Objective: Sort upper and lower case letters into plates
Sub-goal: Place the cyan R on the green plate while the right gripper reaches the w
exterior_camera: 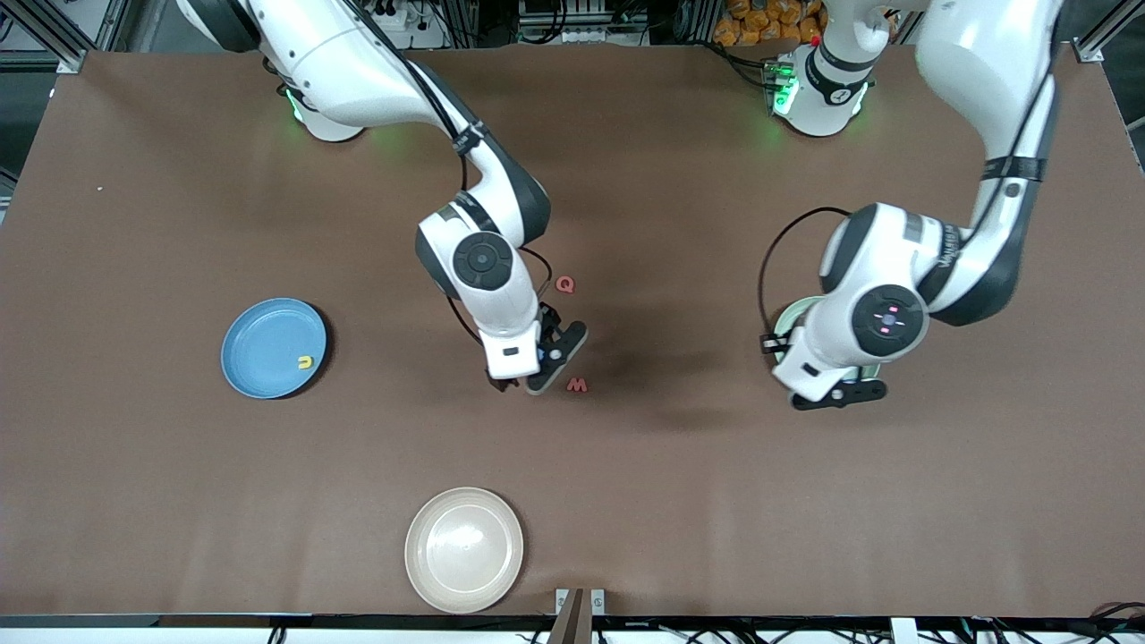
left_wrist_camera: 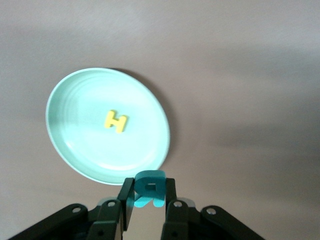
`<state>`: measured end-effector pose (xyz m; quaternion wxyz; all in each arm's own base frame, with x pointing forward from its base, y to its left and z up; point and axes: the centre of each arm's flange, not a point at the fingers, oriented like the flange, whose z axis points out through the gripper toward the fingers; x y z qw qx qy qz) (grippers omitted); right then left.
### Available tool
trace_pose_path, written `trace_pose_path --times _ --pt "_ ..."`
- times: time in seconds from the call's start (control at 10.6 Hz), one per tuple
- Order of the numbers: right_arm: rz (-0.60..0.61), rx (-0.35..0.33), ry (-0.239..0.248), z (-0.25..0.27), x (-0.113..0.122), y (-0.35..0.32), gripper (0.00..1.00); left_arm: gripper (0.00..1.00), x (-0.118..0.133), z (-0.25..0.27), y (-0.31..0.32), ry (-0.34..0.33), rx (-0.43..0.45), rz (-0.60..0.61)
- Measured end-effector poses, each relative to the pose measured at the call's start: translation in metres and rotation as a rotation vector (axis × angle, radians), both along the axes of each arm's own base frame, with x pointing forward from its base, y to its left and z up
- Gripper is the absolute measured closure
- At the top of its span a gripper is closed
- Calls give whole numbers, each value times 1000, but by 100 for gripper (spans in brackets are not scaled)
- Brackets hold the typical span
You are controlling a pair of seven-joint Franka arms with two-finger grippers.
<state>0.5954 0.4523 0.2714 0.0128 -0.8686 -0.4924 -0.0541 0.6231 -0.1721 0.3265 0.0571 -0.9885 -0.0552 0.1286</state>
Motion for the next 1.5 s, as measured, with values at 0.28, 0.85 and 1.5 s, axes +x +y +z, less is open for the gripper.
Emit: trace_pose_path --times 0.28,0.85,1.5 --pt "204 -6 -27 -20 4 25 0 71 -3 -25 40 24 20 -62" --pt "343 -19 -33 -57 0 51 0 71 -21 -70 54 20 35 -91" --pt "351 -16 -40 -87 -1 57 0 11 -20 -70 63 1 22 -105"
